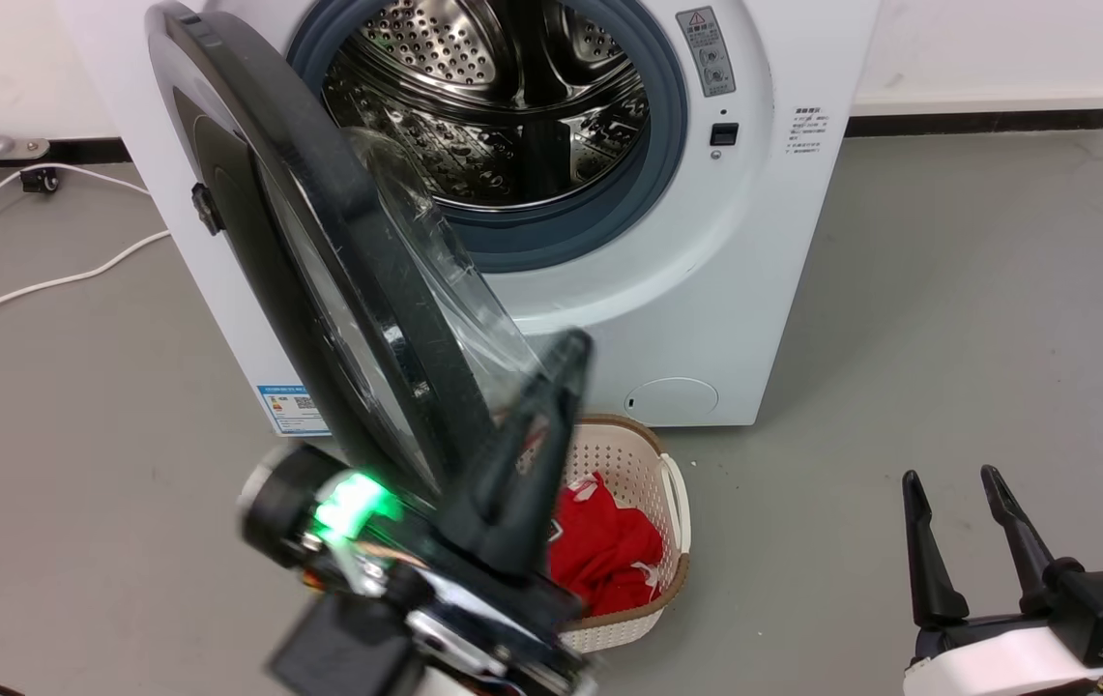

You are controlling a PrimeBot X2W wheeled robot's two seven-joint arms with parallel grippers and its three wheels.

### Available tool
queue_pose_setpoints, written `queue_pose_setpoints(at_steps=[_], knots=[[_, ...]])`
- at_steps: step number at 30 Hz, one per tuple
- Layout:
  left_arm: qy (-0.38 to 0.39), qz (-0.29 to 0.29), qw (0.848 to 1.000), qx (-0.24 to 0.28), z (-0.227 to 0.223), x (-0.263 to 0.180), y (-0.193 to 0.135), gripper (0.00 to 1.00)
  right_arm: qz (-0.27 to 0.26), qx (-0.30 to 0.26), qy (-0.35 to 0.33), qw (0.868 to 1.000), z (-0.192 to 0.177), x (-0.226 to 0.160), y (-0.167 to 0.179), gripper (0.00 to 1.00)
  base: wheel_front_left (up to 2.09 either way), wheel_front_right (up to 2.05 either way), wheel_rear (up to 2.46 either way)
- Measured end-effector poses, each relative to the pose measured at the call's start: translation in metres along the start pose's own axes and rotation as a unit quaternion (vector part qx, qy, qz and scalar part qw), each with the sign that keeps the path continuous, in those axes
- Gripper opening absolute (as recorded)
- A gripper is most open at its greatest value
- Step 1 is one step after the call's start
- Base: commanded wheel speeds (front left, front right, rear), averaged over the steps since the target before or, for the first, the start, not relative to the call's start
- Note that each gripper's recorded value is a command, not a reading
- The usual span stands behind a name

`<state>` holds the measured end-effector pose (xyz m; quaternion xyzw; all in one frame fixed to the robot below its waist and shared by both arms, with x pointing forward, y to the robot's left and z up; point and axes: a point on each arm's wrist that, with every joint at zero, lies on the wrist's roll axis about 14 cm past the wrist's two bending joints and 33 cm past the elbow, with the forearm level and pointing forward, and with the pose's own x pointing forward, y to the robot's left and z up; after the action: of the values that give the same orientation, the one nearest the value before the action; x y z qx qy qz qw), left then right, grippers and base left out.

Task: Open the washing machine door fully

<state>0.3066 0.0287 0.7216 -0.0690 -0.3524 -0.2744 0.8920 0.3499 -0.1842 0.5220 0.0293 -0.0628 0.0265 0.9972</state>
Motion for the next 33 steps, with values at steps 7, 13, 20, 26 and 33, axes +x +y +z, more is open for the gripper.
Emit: queue_pose_setpoints(at_steps=[7,13,20,26,33], knots=[[0.130,-0.024,0.989,-0.061,-0.061,-0.033,-0.035,0.00,0.004,0.006,0.005,1.000,-0.004,0.002,0.003,1.00,0.00,0.00,0.00],[0.217,-0.027,0.972,-0.081,-0.101,-0.063,-0.050,0.00,0.007,0.008,0.013,1.000,-0.008,0.005,0.005,1.00,0.00,0.00,0.00],[0.269,-0.001,0.960,-0.077,-0.129,-0.083,-0.042,0.00,0.006,0.012,0.019,1.000,-0.011,0.005,0.005,1.00,0.00,0.00,0.00],[0.273,0.015,0.959,-0.067,-0.139,-0.083,-0.031,0.00,0.003,0.016,0.024,1.000,-0.014,0.003,0.004,1.00,0.00,0.00,0.00],[0.262,0.027,0.962,-0.065,-0.146,-0.073,-0.021,0.00,0.001,0.019,0.028,0.999,-0.016,0.004,0.003,1.00,0.00,0.00,0.00]])
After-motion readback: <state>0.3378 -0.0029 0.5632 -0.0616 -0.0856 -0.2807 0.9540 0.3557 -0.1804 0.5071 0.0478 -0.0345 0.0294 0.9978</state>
